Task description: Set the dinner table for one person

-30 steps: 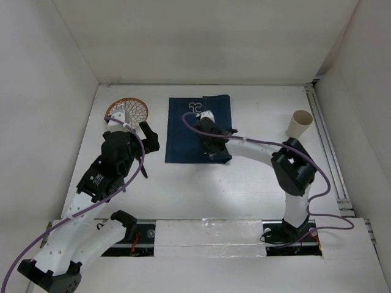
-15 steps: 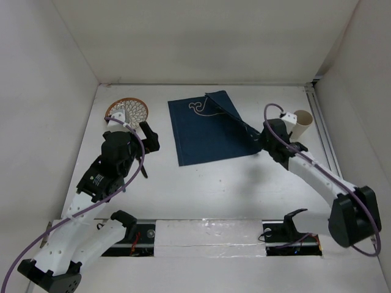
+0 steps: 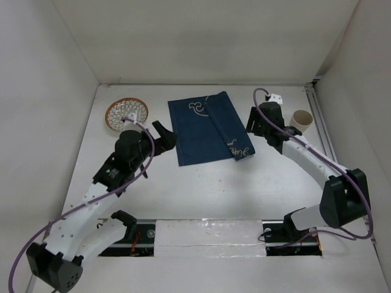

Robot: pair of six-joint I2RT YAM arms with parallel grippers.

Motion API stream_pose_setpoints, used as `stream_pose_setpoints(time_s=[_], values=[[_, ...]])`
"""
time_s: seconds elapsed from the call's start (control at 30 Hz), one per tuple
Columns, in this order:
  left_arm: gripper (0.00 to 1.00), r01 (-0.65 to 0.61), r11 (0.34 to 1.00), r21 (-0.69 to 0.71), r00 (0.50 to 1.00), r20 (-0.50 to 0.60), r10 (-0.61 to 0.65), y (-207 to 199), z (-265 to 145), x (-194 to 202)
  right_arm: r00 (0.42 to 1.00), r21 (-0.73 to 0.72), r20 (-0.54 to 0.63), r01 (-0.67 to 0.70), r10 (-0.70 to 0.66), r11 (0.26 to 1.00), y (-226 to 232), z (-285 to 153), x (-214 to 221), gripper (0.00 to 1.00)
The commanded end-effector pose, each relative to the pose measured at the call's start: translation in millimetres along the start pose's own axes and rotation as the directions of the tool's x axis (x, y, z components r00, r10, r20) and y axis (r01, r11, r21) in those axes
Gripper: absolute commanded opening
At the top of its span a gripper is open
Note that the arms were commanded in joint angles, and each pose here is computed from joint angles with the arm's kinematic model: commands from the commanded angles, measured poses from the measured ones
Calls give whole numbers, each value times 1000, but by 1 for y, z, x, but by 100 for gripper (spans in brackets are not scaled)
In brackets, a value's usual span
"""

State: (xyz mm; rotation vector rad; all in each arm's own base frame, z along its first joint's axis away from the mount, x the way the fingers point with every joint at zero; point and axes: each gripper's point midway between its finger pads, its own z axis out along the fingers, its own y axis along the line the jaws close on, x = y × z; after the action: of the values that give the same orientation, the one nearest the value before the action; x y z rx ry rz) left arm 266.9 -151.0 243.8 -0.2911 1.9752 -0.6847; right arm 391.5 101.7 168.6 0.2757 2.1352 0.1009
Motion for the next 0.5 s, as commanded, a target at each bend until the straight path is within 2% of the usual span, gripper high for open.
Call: stream_pose_setpoints(time_s=[0.0,0.1,0.13,0.2,0.23,0.27,0.3,0.37,0.43,0.47], values=[[100,154,981,122,987,-62,-148,-24,53,22,997,-212,49,66,-57,975,51,-6,-22,68],[100,138,990,44,985,-114,-132,-18,97,32,992,-316,11,123,-126,941,86,-1,-27,70],[100,112,993,-34,978,-174,-116,0,124,55,986,-310,-36,144,-163,940,88,-1,-18,70],[100,105,992,-70,974,-194,-116,0,148,55,978,-333,-31,185,-207,925,104,1,-19,70],[100,92,988,-120,963,-240,-119,13,168,74,972,-358,-29,206,-232,910,112,6,-20,70],[100,87,986,-140,958,-259,-121,16,177,79,971,-385,-36,203,-234,900,118,7,-20,70],[100,87,986,-139,963,-242,-119,8,189,69,969,-462,-48,192,-240,866,133,4,-15,70],[100,63,976,-208,939,-318,-129,26,209,95,973,-527,-45,171,-228,833,144,14,-17,70],[100,65,970,-233,931,-335,-143,23,222,94,973,-593,-79,131,-219,794,156,16,-10,70],[100,49,962,-270,922,-357,-147,34,229,105,970,-601,-93,125,-225,789,161,26,-7,70]])
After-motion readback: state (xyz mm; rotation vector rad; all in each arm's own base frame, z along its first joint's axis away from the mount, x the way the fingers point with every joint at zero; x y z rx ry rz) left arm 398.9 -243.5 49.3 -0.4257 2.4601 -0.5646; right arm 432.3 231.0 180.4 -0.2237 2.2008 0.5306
